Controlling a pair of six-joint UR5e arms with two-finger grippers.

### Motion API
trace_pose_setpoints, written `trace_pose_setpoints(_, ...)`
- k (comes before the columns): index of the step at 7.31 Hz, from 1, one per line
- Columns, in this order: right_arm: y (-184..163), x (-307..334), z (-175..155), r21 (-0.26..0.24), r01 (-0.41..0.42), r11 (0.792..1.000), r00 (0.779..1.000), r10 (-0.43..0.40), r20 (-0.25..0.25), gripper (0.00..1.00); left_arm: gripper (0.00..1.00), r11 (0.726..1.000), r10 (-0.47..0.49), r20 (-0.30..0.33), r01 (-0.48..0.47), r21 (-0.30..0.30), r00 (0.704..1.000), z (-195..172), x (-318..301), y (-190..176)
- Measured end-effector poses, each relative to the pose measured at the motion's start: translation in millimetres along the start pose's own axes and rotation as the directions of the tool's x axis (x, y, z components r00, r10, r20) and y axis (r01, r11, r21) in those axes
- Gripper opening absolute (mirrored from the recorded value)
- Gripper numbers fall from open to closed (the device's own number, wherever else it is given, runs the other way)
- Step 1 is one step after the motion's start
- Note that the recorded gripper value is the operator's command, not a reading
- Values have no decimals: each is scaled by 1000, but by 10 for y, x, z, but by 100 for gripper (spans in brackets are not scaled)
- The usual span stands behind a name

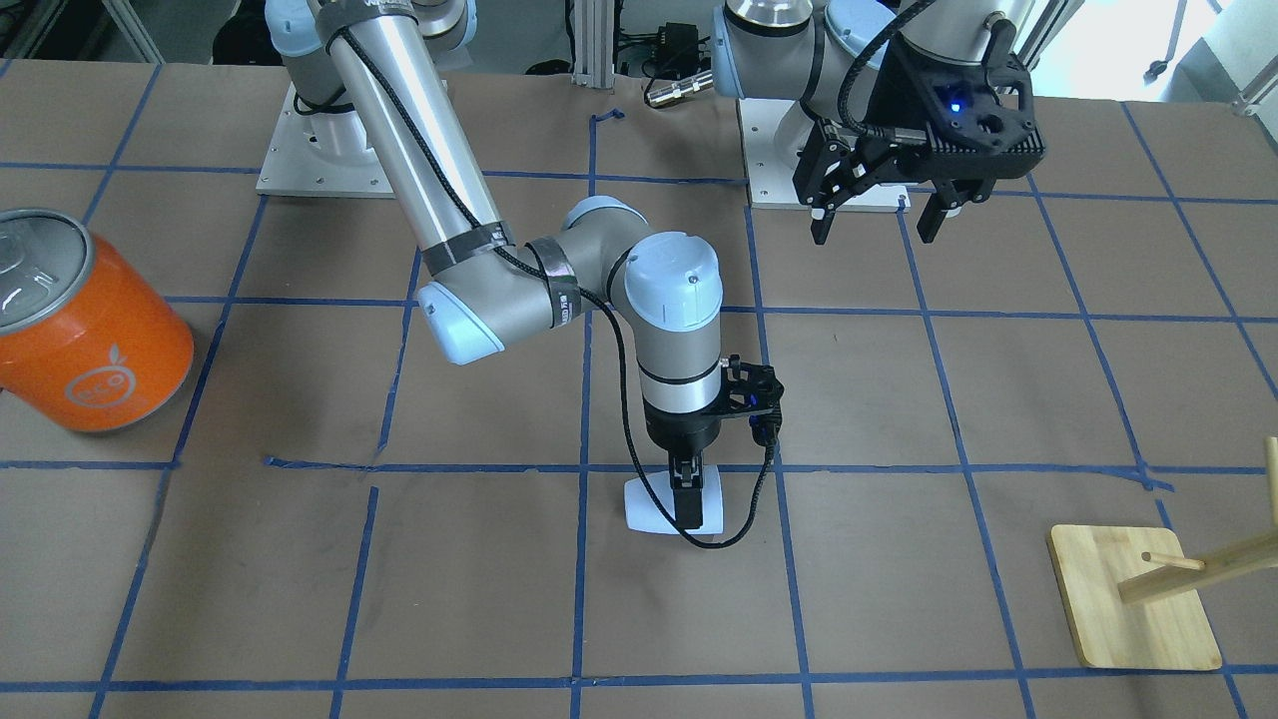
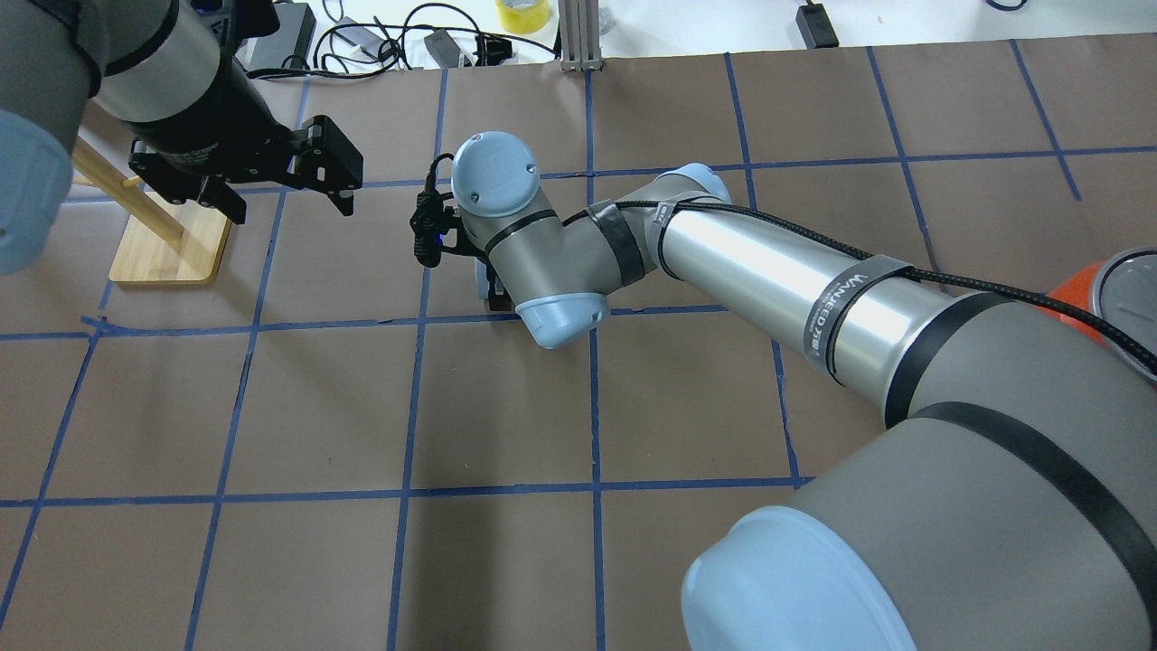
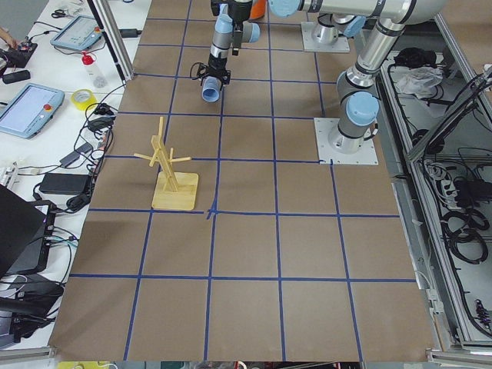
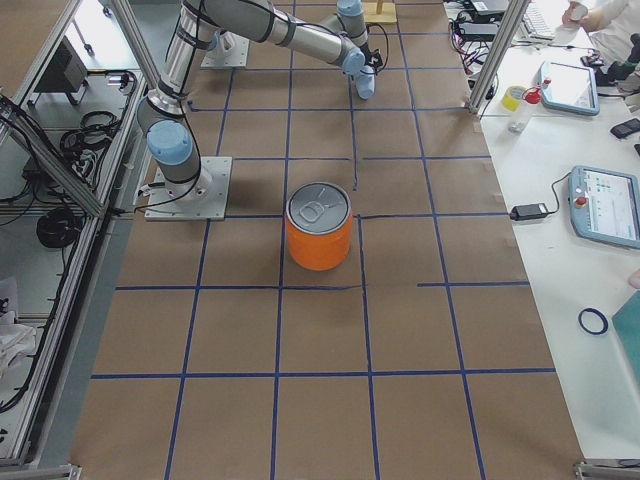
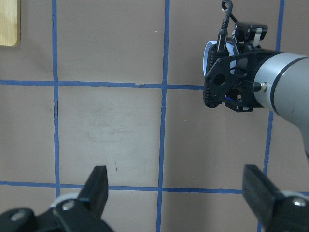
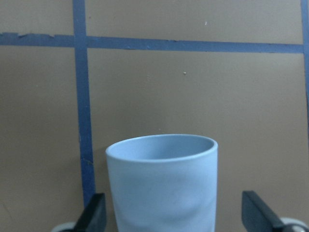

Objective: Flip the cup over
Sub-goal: 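Lower the cup, lay it on its side, open the right gripper, then raise the right gripper away while the left arm moves toward the cup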

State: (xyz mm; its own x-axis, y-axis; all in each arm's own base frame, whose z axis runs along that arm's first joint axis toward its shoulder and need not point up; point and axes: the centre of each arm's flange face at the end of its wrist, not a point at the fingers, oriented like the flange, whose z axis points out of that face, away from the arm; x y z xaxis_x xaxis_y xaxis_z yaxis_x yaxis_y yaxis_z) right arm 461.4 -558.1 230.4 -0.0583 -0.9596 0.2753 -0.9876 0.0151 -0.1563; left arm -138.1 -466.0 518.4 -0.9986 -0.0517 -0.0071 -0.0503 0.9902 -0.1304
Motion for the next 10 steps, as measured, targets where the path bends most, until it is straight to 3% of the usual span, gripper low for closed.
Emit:
trace_pose_setpoints(1, 52, 91, -287, 5, -56, 998, 998, 56, -13, 100, 100, 1000, 0, 0, 0, 0, 1000, 0, 0, 1)
trace_pose_setpoints(2, 176, 219, -534, 12, -181, 983, 983, 182, -31, 100, 100, 1000, 0, 0, 0, -1, 1000, -1, 0, 1)
trace_pose_setpoints(3, 415, 402, -696, 14, -336, 942, 940, 337, -48, 100, 100, 1000, 0, -1, 0, -1, 1000, -2, 1, 1)
trace_pose_setpoints(4, 728, 618, -851, 12, -466, 884, 882, 466, -64, 100, 100, 1000, -1, -2, 1, -1, 1000, 3, 1, -2)
trace_pose_setpoints(5, 1109, 842, -1042, 12, -608, 794, 791, 606, -84, 100, 100, 1000, -4, -6, 4, -3, 1000, 18, -6, -14)
trace_pose_setpoints(6, 1493, 1033, -1253, 22, -744, 667, 662, 742, -107, 100, 100, 1000, -7, -14, 7, -8, 1000, 56, -13, -45)
trace_pose_setpoints(7, 1900, 1168, -1453, 11, -863, 505, 500, 858, -116, 100, 100, 1000, -7, -26, 7, -18, 1000, 151, -8, -105)
trace_pose_setpoints(8, 2329, 1222, -1653, -42, -942, 334, 336, 934, -122, 100, 100, 1000, -6, -44, 5, -21, 999, 360, 4, -215)
trace_pose_setpoints(9, 2685, 1183, -1879, -115, -971, 211, 225, 965, -137, 100, 100, 1000, -8, -65, 8, -9, 998, 668, 8, -350)
trace_pose_setpoints(10, 2902, 1038, -2183, -193, -972, 135, 164, 975, -149, 100, 100, 1000, -14, -95, 13, -5, 995, 1016, -2, -474)
